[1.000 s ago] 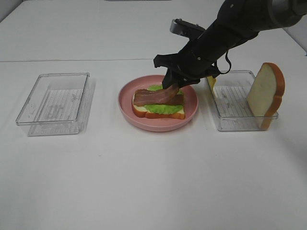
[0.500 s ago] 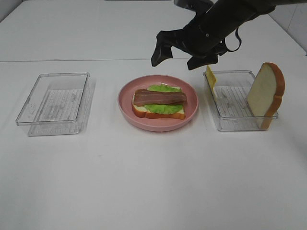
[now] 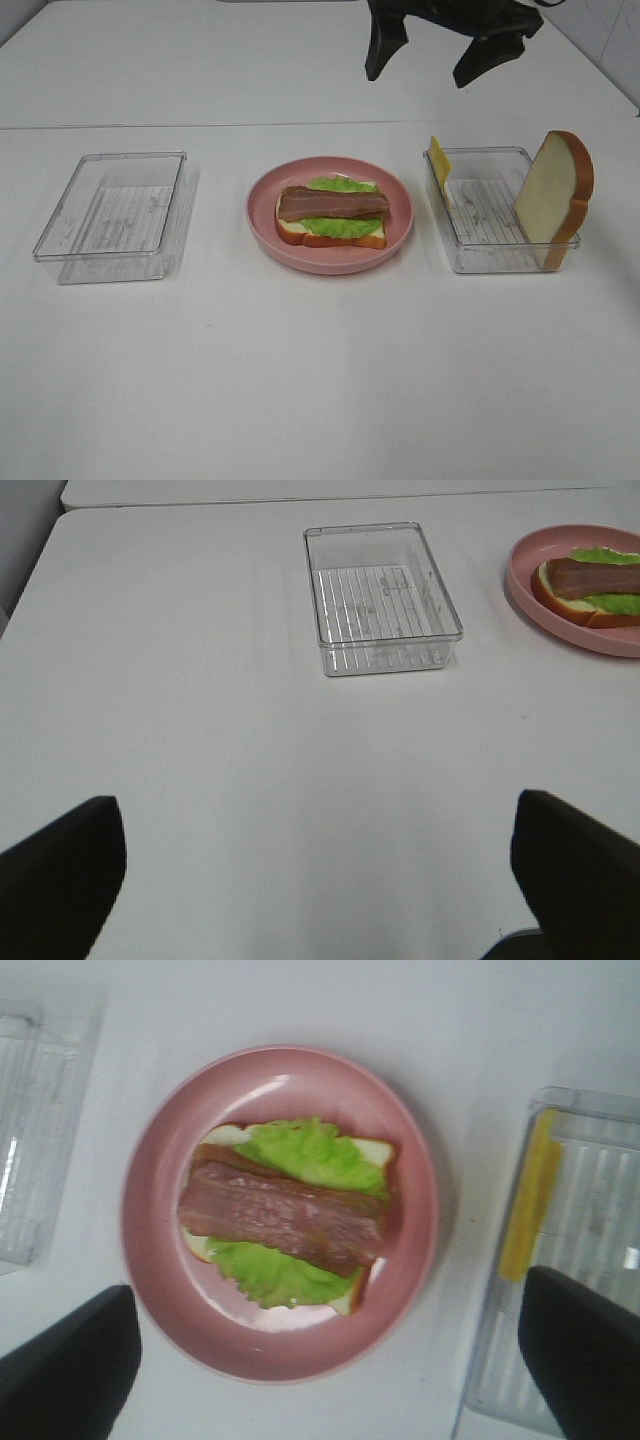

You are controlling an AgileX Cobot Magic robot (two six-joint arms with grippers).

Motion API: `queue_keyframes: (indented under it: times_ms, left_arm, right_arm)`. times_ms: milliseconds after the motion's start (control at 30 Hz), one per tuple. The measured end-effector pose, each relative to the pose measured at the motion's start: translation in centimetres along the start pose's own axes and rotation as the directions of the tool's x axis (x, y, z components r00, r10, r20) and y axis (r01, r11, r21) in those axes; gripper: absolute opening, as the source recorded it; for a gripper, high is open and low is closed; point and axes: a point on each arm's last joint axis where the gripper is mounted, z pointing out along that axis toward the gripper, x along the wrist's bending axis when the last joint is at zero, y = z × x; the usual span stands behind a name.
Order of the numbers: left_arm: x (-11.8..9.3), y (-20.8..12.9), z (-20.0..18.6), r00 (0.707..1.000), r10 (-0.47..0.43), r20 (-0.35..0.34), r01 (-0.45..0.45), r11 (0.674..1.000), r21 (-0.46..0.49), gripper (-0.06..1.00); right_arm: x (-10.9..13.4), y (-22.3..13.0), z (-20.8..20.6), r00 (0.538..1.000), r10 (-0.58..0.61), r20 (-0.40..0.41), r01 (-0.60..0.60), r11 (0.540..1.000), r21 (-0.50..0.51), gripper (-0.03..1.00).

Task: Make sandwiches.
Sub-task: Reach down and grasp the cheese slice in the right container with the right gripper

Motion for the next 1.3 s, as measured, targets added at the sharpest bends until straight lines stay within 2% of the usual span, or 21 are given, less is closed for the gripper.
queue_keyframes:
  times_ms: [167, 267, 367, 533, 867, 1300]
  left_arm:
    - [0.0, 0.0, 0.0, 1.0, 0.0, 0.0, 0.0, 1.0, 0.0, 0.99]
    - [0.0, 0.0, 0.0, 1.0, 0.0, 0.0, 0.0, 1.0, 0.0, 0.99]
    - [0.0, 0.0, 0.0, 1.0, 0.0, 0.0, 0.0, 1.0, 0.0, 0.99]
    - [0.0, 0.0, 0.0, 1.0, 0.0, 0.0, 0.0, 1.0, 0.0, 0.99]
    - [0.0, 0.0, 0.0, 1.0, 0.0, 0.0, 0.0, 1.0, 0.0, 0.99]
    - [0.0, 0.0, 0.0, 1.0, 0.0, 0.0, 0.0, 1.0, 0.0, 0.99]
  right_arm:
    - [-1.8, 1.3, 1.2, 0.999, 0.037, 0.033, -0.038, 0.999, 0.034, 0.95]
    - [-3.5, 2.5, 3.6, 0.996, 0.082, 0.045, -0.084, 0.995, 0.046, 0.95]
    - [-4.0, 2.6, 4.1, 0.995, 0.09, 0.051, -0.093, 0.994, 0.051, 0.95]
    - [-6.4, 2.7, 7.1, 0.986, 0.145, 0.081, -0.153, 0.984, 0.096, 0.95]
    - [-7.4, 2.0, 10.5, 0.982, 0.149, 0.114, -0.166, 0.973, 0.163, 0.95]
    - [-8.0, 1.4, 12.4, 0.978, 0.156, 0.141, -0.182, 0.963, 0.199, 0.94]
